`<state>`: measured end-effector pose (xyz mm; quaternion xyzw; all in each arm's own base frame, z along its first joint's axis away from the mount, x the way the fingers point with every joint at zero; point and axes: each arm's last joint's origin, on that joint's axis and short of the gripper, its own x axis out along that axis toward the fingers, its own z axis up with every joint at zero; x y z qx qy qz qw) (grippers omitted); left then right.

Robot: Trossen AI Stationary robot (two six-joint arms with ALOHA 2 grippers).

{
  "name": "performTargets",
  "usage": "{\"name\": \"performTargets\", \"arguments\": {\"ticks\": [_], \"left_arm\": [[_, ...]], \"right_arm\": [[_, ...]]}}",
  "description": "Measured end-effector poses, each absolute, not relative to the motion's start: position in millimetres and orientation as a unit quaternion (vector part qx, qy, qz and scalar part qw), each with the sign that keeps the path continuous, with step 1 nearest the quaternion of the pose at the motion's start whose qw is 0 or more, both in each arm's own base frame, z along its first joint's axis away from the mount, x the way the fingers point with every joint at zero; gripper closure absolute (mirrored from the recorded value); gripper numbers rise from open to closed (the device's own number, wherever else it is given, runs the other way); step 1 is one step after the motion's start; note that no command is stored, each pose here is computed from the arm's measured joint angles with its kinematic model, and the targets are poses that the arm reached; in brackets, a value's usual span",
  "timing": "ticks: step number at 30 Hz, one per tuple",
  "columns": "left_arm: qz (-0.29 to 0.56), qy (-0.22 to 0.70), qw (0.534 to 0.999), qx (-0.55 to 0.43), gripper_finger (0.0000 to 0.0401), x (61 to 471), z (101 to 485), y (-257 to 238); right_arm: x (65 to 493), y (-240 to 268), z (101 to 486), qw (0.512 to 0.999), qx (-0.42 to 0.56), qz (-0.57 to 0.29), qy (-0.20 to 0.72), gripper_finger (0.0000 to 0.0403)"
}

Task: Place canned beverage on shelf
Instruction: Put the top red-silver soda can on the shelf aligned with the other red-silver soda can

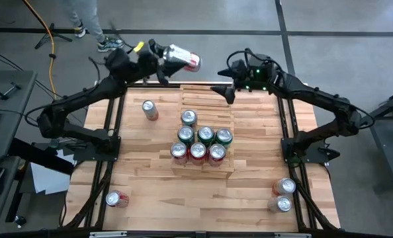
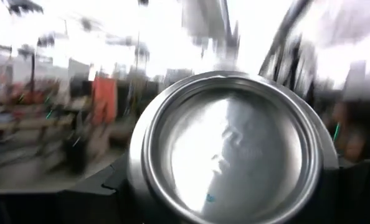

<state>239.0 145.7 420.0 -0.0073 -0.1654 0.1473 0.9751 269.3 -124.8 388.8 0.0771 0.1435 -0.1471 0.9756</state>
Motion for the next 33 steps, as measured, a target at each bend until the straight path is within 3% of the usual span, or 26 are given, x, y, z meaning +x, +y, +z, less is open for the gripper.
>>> {"name": "performTargets", "arguments": {"ticks": [4, 8, 11, 15, 21, 25, 33], "left_arm": [[0.136, -0.339, 0.924, -0.115, 0.0166, 235.0, 404.2, 145.2], [0.135, -0.462, 0.826, -0.294, 0.0167, 243.0, 385.2, 142.9], [0.110, -0.490, 0.767, -0.400, 0.0167, 255.7, 379.7, 137.4], [0.051, -0.482, 0.730, -0.482, 0.0167, 270.6, 380.7, 122.6], [0.015, -0.478, 0.719, -0.505, 0.0167, 279.0, 397.7, 101.8], [0.039, -0.435, 0.731, -0.525, 0.0167, 289.7, 398.2, 94.2], [0.065, -0.413, 0.730, -0.542, 0.0167, 295.8, 398.9, 91.6]], "right_arm": [[276.5, -126.7, 395.1, 0.987, 0.105, -0.115, 0.026, 0.0029], [287.7, -125.1, 401.0, 0.985, 0.111, -0.086, -0.099, 0.0029], [296.0, -122.5, 403.5, 0.985, 0.074, -0.073, -0.140, 0.0029], [303.4, -121.9, 404.9, 0.986, -0.005, -0.103, -0.127, 0.0029], [302.6, -121.4, 414.2, 0.977, -0.107, -0.127, -0.132, 0.0029], [301.5, -118.6, 426.2, 0.970, -0.149, -0.125, -0.145, 0.0029], [302.1, -114.0, 432.5, 0.969, -0.159, -0.116, -0.152, 0.0029]]}}
